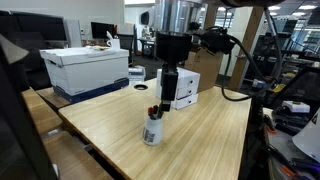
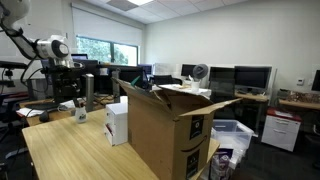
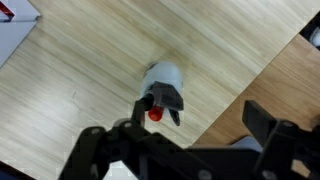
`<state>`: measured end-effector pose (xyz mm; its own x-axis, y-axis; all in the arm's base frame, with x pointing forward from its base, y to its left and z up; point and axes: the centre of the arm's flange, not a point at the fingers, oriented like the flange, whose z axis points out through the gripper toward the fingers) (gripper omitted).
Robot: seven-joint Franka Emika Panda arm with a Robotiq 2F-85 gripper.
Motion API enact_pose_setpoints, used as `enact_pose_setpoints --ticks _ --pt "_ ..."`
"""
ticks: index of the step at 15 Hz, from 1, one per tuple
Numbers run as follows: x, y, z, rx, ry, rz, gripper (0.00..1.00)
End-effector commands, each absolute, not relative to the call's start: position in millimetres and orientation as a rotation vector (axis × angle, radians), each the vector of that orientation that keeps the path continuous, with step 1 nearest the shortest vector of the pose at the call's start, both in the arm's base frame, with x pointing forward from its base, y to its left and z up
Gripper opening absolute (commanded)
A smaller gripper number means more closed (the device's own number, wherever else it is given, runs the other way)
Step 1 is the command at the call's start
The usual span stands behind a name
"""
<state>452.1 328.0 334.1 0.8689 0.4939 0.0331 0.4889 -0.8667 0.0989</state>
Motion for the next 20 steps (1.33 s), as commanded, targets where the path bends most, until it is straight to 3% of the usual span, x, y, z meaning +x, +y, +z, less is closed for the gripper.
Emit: enact_pose_setpoints --ticks 1,9,11,20 --pt "467 326 324 2.946 0.688 0.133 1.0" --pt "463 320 321 2.944 0.59 0.126 0.99" --pt "457 318 320 2.946 0.578 0.119 0.74" --pt "450 316 312 2.953 0.568 0.102 0.22"
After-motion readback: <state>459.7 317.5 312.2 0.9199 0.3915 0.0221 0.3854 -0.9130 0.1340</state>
